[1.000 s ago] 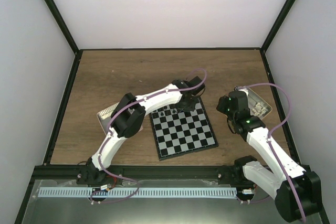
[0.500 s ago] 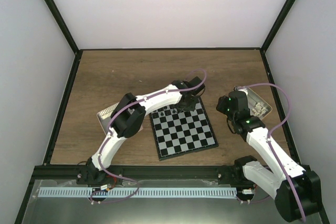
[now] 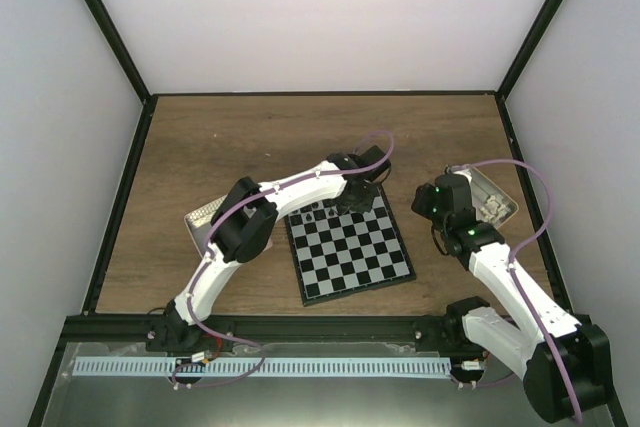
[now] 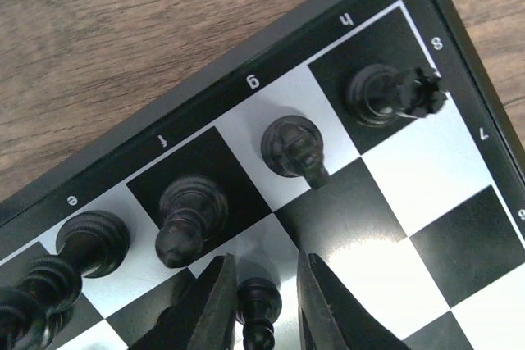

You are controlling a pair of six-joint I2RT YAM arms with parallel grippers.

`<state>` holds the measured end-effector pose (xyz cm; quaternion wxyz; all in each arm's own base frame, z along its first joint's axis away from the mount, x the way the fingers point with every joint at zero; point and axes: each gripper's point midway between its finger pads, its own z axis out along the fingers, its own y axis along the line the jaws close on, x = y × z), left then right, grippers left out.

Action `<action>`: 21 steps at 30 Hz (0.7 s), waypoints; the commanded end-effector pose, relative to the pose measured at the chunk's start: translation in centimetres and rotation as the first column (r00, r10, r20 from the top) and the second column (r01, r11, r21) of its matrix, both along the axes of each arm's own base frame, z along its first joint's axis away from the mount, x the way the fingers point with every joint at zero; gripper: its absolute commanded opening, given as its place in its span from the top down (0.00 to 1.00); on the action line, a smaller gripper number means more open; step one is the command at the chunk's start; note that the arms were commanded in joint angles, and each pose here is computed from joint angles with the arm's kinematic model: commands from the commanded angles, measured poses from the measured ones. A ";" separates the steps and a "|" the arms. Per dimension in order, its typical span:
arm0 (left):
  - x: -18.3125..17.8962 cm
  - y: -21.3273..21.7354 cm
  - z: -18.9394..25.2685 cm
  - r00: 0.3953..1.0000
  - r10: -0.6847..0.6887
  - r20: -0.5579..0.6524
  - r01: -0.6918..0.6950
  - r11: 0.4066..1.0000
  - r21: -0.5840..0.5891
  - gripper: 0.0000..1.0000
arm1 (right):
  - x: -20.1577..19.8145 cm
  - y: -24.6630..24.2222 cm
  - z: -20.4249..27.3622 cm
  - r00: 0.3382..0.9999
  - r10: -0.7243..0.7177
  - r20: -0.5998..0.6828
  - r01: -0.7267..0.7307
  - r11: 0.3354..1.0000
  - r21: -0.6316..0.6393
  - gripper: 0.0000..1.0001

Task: Set up the chess pieces on the board
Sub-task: Place the chess piece on the chessboard.

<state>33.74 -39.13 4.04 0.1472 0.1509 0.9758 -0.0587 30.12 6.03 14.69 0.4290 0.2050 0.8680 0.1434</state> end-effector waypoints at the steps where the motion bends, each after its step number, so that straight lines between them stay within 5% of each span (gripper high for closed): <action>1: -0.1 -0.1 2.4 1.000 -0.014 0.009 0.014 0.999 -0.041 0.76 | 0.4 0.0 0.5 1.000 0.004 0.022 -0.005 1.000 0.006 0.60; 10: 0.5 1.9 9.9 0.990 0.036 0.134 -0.026 0.997 -0.073 0.65 | 0.5 0.9 0.3 0.999 0.038 0.016 -0.038 0.999 0.036 0.60; 15: -1.4 8.3 11.8 0.973 0.114 0.203 -0.117 0.993 0.005 0.52 | 1.4 1.9 0.4 0.997 0.074 0.012 -0.074 0.995 0.062 0.60; 21: -5.2 18.6 10.7 0.939 0.293 0.179 -0.311 0.947 0.077 0.49 | 3.0 3.2 0.6 0.994 0.107 -0.003 -0.107 0.991 0.085 0.61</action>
